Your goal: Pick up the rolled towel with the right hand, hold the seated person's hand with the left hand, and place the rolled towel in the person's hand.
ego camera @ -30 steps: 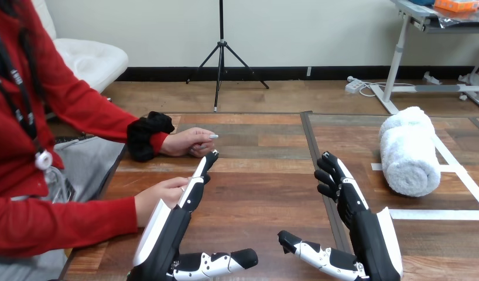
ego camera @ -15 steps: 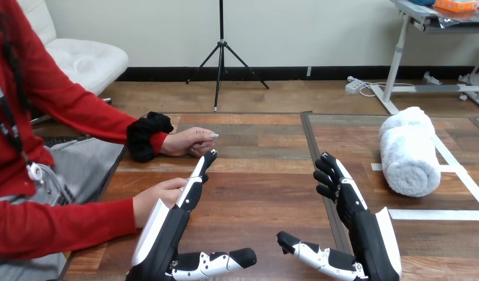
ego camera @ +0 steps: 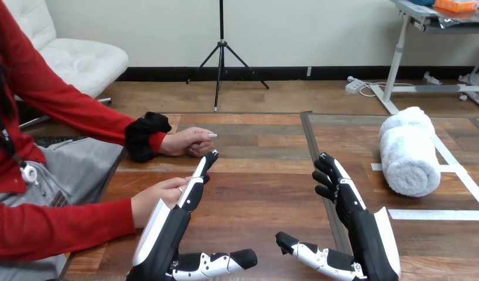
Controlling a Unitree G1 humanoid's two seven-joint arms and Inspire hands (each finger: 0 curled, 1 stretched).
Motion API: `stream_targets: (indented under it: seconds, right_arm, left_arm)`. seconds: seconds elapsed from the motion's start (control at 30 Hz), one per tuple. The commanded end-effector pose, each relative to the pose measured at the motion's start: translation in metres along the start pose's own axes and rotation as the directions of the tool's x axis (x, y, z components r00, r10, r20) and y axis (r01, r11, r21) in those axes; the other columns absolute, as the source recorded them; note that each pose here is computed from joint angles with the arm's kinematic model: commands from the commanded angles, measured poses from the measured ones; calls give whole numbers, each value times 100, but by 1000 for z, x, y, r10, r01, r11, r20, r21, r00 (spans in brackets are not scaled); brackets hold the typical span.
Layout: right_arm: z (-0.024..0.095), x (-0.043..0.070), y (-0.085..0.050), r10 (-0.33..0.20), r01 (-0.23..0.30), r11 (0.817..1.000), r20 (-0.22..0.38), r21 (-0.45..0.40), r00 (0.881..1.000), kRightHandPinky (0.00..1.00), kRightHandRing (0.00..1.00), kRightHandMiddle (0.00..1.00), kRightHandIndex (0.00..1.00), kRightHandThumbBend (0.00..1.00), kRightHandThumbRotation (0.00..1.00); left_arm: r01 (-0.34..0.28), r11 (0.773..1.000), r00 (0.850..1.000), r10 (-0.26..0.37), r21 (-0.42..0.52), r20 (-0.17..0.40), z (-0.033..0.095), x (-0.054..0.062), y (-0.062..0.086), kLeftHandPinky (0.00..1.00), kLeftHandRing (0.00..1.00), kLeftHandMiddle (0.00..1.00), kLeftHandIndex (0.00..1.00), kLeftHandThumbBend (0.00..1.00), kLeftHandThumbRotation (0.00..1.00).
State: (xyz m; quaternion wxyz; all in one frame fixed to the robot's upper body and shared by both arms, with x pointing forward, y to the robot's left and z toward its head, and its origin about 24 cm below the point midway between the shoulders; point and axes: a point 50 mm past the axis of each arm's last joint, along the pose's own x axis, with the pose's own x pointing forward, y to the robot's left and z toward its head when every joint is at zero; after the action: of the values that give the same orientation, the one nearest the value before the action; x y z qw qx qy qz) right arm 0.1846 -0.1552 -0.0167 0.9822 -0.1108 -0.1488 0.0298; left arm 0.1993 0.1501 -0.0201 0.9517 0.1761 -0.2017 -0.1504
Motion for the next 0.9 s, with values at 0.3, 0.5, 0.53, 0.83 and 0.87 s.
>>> stream_targets:
  seconds: [0.3, 0.5, 0.53, 0.83, 0.87]
  right_arm:
    - [16, 22, -5, -31, 31, 1000, 107, -2, 994, 86, 90, 93, 94, 78, 16]
    - [16, 23, -7, -32, 32, 999, 108, -2, 994, 86, 90, 93, 94, 78, 16]
    - [16, 23, -8, -32, 32, 999, 109, -2, 994, 87, 90, 93, 94, 77, 16]
    - [16, 26, -13, -51, 50, 999, 107, 6, 993, 88, 91, 93, 93, 79, 14]
    - [17, 27, -14, -54, 54, 999, 109, 3, 993, 88, 91, 93, 94, 79, 14]
  left_arm:
    - [-32, 999, 995, 30, 23, 94, 9, 20, 9, 94, 98, 98, 99, 100, 59]
    - [-31, 999, 995, 29, 21, 94, 9, 20, 8, 94, 98, 98, 99, 100, 59]
    - [-31, 999, 995, 29, 21, 94, 9, 20, 8, 94, 98, 98, 99, 100, 59]
    - [-31, 999, 995, 29, 18, 94, 9, 21, 7, 94, 99, 99, 100, 100, 59]
    - [-31, 999, 995, 29, 15, 94, 9, 21, 6, 94, 99, 99, 100, 100, 59]
